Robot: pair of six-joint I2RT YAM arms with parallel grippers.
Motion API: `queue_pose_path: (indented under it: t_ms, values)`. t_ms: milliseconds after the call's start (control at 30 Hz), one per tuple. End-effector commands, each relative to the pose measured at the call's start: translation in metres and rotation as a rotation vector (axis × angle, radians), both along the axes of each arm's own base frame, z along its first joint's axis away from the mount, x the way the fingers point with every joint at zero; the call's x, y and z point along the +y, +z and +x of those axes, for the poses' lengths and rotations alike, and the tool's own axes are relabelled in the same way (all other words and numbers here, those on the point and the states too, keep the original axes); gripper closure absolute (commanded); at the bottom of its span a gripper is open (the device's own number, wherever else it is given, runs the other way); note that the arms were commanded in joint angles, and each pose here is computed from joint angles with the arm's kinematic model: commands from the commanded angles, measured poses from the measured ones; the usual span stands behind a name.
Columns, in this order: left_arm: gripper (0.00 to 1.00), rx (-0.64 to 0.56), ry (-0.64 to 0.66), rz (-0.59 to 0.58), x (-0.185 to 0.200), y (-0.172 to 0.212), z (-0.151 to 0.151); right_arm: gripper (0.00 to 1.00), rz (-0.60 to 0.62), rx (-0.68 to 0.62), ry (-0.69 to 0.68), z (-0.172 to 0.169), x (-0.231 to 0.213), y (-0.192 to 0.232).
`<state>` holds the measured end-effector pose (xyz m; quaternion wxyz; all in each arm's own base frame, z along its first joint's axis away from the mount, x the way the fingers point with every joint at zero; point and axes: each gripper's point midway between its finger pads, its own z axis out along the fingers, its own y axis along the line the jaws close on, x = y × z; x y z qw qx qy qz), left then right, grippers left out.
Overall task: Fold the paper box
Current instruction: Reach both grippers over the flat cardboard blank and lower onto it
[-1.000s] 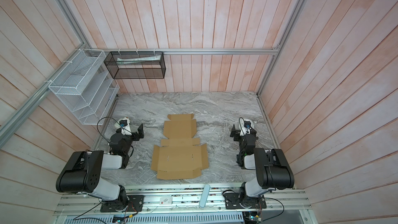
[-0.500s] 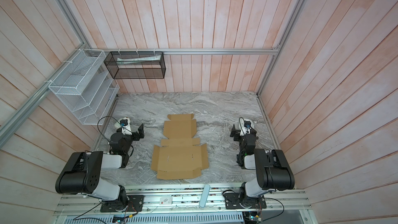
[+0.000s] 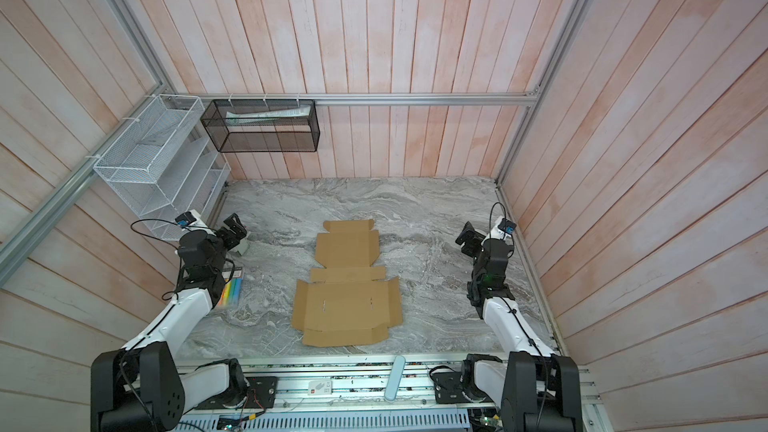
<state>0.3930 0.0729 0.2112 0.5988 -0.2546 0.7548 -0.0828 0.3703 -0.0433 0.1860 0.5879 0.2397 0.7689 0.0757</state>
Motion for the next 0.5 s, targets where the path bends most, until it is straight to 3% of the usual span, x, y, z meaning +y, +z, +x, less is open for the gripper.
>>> queue_pose_path:
  t_ms: [0,200,467]
  values:
    - [0.00,0.139,-0.142,-0.122,-0.031,-0.018,-0.004,0.02,0.161,0.234,0.071,-0.018,0.031,-0.038]
    - [0.00,0.226,-0.235,-0.121,-0.060,-0.014,-0.011,0.02,0.072,0.300,0.190,-0.036,0.097,-0.034]
    - [0.00,0.343,-0.349,-0.089,-0.105,-0.019,-0.016,0.04,0.043,0.368,0.331,-0.054,0.172,-0.032]
